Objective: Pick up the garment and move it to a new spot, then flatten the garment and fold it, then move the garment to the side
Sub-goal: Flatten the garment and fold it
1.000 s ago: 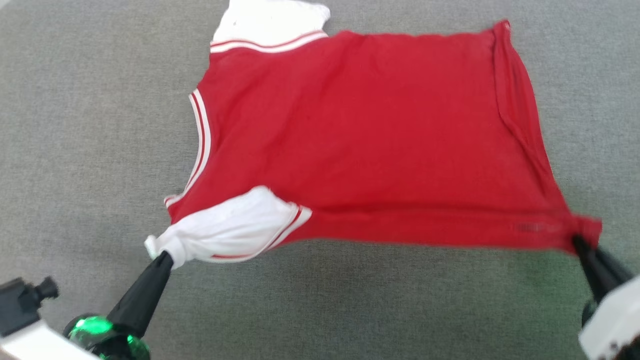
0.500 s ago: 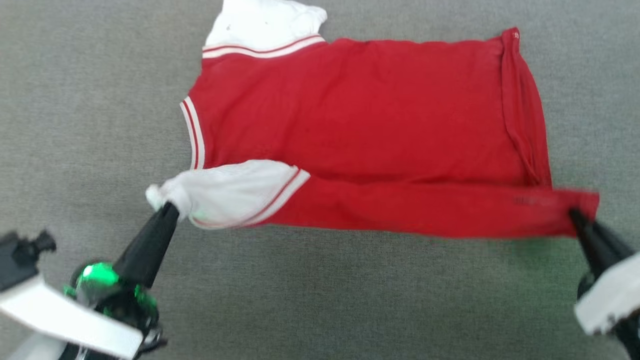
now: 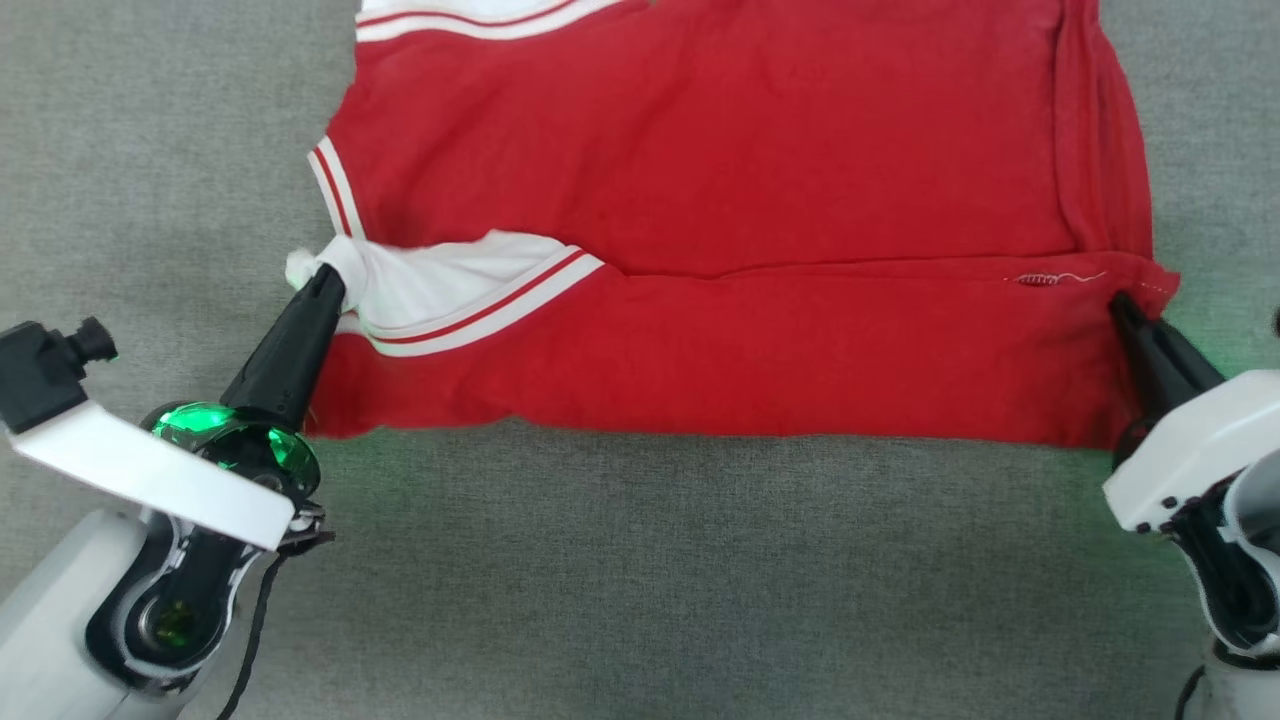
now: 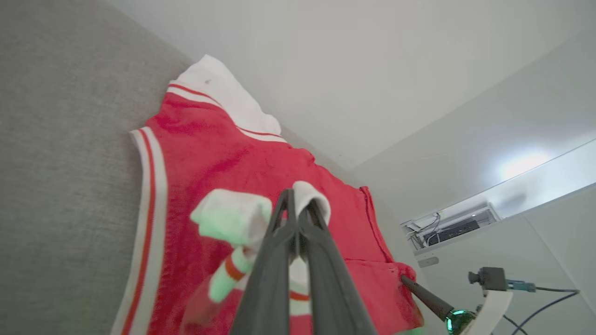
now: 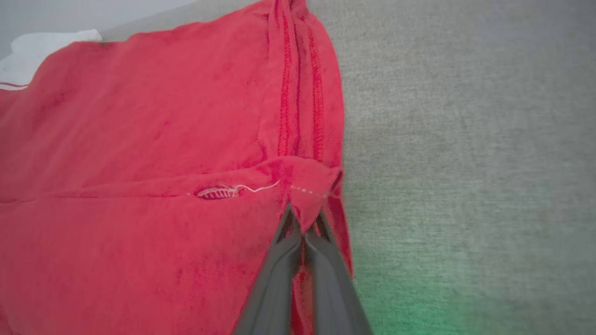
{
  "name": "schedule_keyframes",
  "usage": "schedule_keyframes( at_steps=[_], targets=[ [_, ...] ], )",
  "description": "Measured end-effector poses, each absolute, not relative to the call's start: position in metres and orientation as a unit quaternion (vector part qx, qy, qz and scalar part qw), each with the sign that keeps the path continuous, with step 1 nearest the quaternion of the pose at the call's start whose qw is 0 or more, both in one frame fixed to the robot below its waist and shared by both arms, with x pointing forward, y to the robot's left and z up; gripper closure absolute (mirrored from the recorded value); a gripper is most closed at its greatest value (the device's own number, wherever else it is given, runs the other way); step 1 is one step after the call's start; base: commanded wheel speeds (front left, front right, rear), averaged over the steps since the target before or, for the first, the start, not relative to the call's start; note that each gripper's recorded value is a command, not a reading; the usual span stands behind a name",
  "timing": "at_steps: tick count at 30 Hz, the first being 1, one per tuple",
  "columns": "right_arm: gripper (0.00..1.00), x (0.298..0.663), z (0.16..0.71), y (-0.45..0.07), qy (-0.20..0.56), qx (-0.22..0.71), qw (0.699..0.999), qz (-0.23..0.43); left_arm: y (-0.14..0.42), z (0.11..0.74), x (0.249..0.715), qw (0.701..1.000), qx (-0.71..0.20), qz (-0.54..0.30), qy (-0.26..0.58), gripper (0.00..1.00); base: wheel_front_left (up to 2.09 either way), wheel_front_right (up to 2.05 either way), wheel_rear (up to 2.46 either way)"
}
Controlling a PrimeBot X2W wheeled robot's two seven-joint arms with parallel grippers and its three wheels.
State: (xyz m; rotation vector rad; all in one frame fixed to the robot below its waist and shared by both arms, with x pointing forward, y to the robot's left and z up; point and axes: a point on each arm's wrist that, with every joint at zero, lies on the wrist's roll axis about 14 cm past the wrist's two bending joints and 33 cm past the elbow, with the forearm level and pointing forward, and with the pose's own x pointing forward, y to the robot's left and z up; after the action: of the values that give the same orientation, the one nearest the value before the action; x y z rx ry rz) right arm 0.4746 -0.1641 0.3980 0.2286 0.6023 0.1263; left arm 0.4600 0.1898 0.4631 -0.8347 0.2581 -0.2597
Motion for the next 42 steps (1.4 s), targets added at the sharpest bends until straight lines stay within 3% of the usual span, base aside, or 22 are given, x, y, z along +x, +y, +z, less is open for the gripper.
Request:
schedule_keyframes(
  at_steps=[11, 12, 13, 14, 16, 17, 24, 29, 33, 42],
  targets=[
    [1.00, 0.480, 0.383, -0.163, 0.290, 0.116, 0.948, 0.056, 0.208, 0.414, 0.465, 0.920, -0.338, -0.093, 0.177, 1.00, 0.00, 0.00, 0.00],
    [1.00, 0.480, 0.384, -0.163, 0.288, 0.116, 0.949, 0.055, 0.211, 0.411, 0.464, 0.925, -0.323, -0.092, 0.181, 0.88, 0.00, 0.00, 0.00],
    [0.85, 0.480, 0.384, -0.163, 0.288, 0.116, 0.949, 0.055, 0.211, 0.411, 0.464, 0.925, -0.323, -0.092, 0.181, 0.46, 0.00, 0.00, 0.00],
    [0.58, 0.479, 0.384, -0.164, 0.286, 0.116, 0.950, 0.054, 0.212, 0.410, 0.464, 0.927, -0.314, -0.093, 0.182, 0.00, 0.00, 0.00, 0.00],
    [0.05, 0.477, 0.388, -0.165, 0.280, 0.116, 0.952, 0.052, 0.211, 0.415, 0.463, 0.931, -0.302, -0.100, 0.179, 0.00, 0.00, 0.00, 0.00],
    [0.00, 0.475, 0.389, -0.165, 0.278, 0.113, 0.953, 0.051, 0.213, 0.418, 0.463, 0.935, -0.290, -0.104, 0.176, 0.00, 0.00, 0.00, 0.00],
    [0.00, 0.471, 0.423, -0.168, 0.229, 0.107, 0.966, 0.050, 0.242, 0.461, 0.462, 0.963, -0.190, -0.128, 0.144, 0.00, 0.00, 0.00, 0.00],
    [0.00, 0.472, 0.448, -0.166, 0.192, 0.104, 0.974, 0.056, 0.259, 0.468, 0.448, 0.962, -0.109, -0.152, 0.199, 0.00, 0.00, 0.00, 0.00],
    [0.00, 0.469, 0.454, -0.166, 0.184, 0.100, 0.976, 0.058, 0.251, 0.433, 0.412, 0.914, -0.098, -0.178, 0.351, 0.00, 0.00, 0.00, 0.00],
    [0.00, 0.465, 0.450, -0.175, 0.182, 0.101, 0.977, 0.047, 0.233, 0.392, 0.386, 0.816, -0.115, -0.206, 0.528, 0.00, 0.00, 0.00, 0.00]
  ],
)
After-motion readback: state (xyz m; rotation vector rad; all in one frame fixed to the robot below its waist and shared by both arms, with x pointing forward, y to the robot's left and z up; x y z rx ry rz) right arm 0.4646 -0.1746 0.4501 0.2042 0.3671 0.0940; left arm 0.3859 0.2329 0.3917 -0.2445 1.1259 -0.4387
